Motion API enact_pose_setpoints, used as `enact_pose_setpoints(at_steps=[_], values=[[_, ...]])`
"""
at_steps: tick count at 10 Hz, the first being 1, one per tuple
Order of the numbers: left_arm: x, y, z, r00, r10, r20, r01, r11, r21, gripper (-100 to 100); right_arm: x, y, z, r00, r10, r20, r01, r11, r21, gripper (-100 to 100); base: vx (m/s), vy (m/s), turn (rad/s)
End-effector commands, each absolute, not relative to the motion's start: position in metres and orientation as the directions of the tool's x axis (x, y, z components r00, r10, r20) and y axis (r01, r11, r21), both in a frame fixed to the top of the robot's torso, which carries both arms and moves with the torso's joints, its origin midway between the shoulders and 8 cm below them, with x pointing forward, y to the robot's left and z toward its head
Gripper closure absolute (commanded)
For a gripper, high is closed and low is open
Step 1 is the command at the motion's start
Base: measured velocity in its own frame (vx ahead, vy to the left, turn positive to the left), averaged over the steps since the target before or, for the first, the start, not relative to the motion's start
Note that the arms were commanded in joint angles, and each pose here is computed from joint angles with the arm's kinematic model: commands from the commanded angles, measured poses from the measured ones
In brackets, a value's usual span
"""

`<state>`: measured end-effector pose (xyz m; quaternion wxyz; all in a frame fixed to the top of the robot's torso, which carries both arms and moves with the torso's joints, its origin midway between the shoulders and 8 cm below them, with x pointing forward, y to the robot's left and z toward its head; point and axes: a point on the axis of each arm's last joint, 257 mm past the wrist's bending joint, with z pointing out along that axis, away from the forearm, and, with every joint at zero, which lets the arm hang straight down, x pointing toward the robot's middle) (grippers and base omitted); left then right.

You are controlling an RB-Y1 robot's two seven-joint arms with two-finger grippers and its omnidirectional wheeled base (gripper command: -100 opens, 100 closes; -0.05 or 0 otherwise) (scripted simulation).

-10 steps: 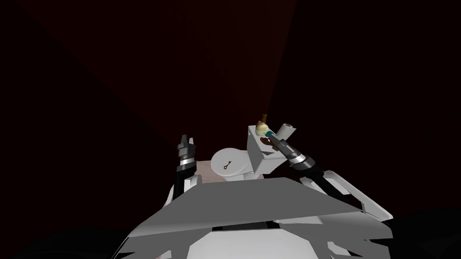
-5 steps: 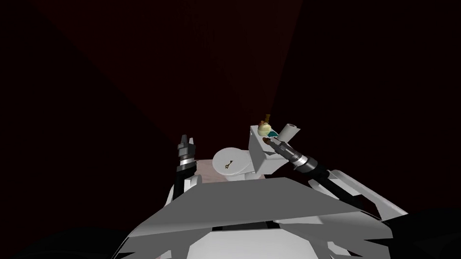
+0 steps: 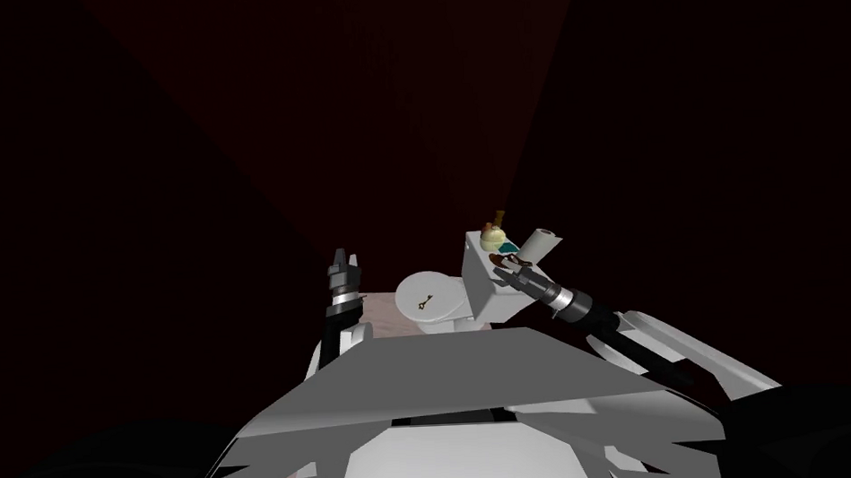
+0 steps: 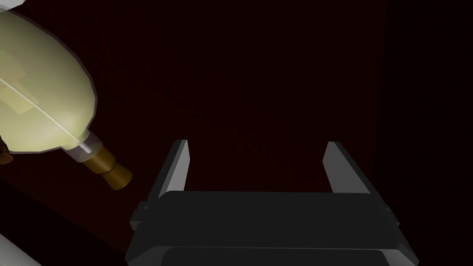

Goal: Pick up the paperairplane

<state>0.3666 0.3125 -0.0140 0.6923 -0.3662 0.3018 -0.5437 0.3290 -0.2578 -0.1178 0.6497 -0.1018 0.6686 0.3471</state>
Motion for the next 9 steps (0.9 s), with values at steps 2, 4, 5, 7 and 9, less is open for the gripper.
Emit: enact_pose_setpoints(at_steps=[2, 4, 5, 7, 9], values=[[0.367, 0.313, -0.014, 0.227, -0.974, -0.020, 0.532, 0.141, -0.835, 0, 0.326, -0.264, -0.136, -0.179, 0.220, -0.959, -0.594, 0.753, 0.283, -100, -0.007, 0.016, 0.049], [0.367, 0.313, -0.014, 0.227, -0.974, -0.020, 0.532, 0.141, -0.835, 0, 0.324, -0.271, -0.149, -0.208, 0.154, -0.966, -0.599, 0.760, 0.250, -100, -0.008, 0.019, 0.040], [0.367, 0.313, -0.014, 0.227, -0.974, -0.020, 0.532, 0.141, -0.835, 0, 0.323, -0.271, -0.149, -0.213, 0.138, -0.967, -0.606, 0.758, 0.242, -100, -0.007, 0.018, 0.040], [0.367, 0.313, -0.014, 0.227, -0.974, -0.020, 0.532, 0.141, -0.835, 0, 0.321, -0.279, -0.161, -0.241, 0.068, -0.968, -0.615, 0.761, 0.206, -100, -0.008, 0.019, 0.062], [0.367, 0.313, -0.014, 0.227, -0.974, -0.020, 0.532, 0.141, -0.835, 0, 0.318, -0.288, -0.172, -0.268, -0.004, -0.963, -0.625, 0.761, 0.171, -100, -0.009, 0.019, 0.043]])
